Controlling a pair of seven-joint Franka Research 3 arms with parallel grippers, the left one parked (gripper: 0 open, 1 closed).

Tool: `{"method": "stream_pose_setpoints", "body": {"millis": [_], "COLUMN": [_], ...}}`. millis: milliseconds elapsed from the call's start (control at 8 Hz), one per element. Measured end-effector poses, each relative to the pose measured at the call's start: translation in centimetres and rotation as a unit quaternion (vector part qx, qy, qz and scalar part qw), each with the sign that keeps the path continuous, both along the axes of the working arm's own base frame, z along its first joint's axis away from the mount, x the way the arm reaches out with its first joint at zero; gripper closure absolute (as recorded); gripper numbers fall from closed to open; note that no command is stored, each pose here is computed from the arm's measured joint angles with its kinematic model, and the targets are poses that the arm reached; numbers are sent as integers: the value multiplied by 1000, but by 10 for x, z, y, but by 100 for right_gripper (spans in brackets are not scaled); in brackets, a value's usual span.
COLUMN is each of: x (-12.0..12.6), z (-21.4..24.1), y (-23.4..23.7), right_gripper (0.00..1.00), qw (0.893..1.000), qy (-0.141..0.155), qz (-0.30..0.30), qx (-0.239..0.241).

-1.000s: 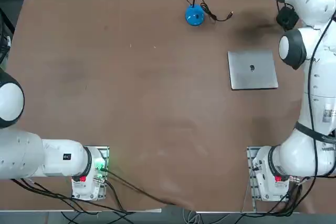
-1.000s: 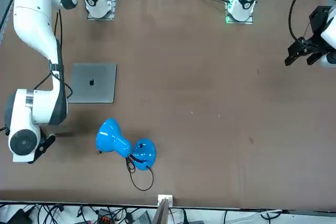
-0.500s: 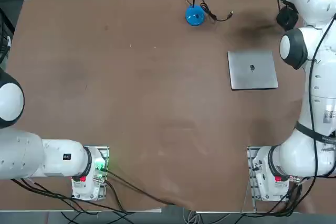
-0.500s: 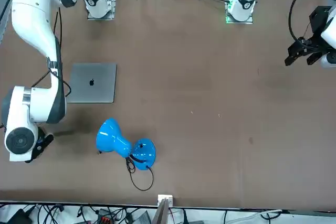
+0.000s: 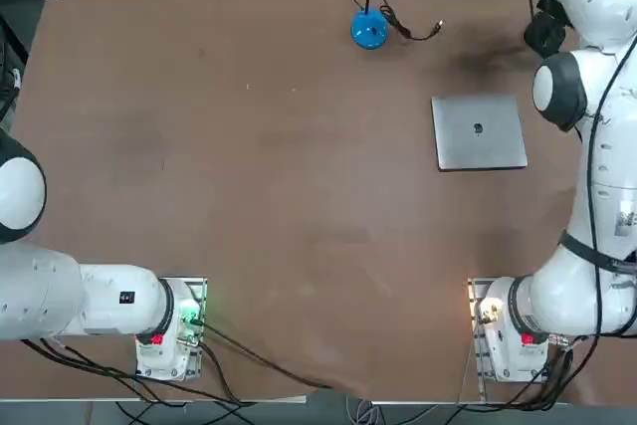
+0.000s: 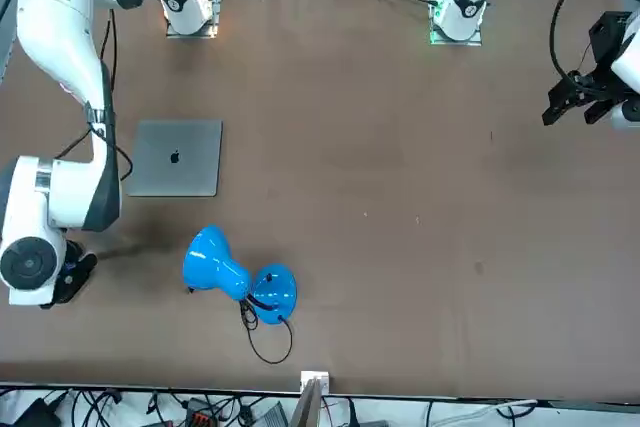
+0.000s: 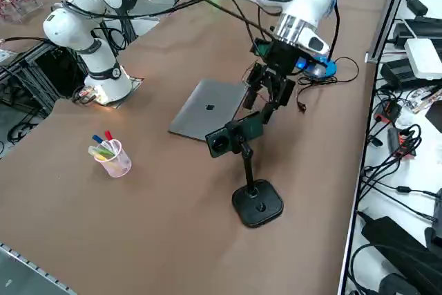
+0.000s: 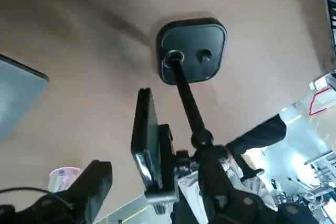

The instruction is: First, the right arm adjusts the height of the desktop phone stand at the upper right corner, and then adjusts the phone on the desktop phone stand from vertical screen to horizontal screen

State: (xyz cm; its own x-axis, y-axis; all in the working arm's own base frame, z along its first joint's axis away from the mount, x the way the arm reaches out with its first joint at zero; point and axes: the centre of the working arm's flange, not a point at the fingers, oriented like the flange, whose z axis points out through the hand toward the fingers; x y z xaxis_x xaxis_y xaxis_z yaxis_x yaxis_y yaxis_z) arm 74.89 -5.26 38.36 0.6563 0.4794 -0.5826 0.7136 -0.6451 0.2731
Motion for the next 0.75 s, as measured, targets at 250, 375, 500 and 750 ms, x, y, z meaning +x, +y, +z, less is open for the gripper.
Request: {"method": "stream_pose_setpoints", "body": {"millis": [250,375,500,750], "x": [-8,-14,-21,-36], "z": [33,53,74,115], "y": [2,2,0,1], "right_gripper": [0,0,0,0], "qw": [999,997,994,982], "qy": [-15,-27,-45,-88], "qz": [-18,-36,-62,-121], "qx": [38,58,79,113]}}
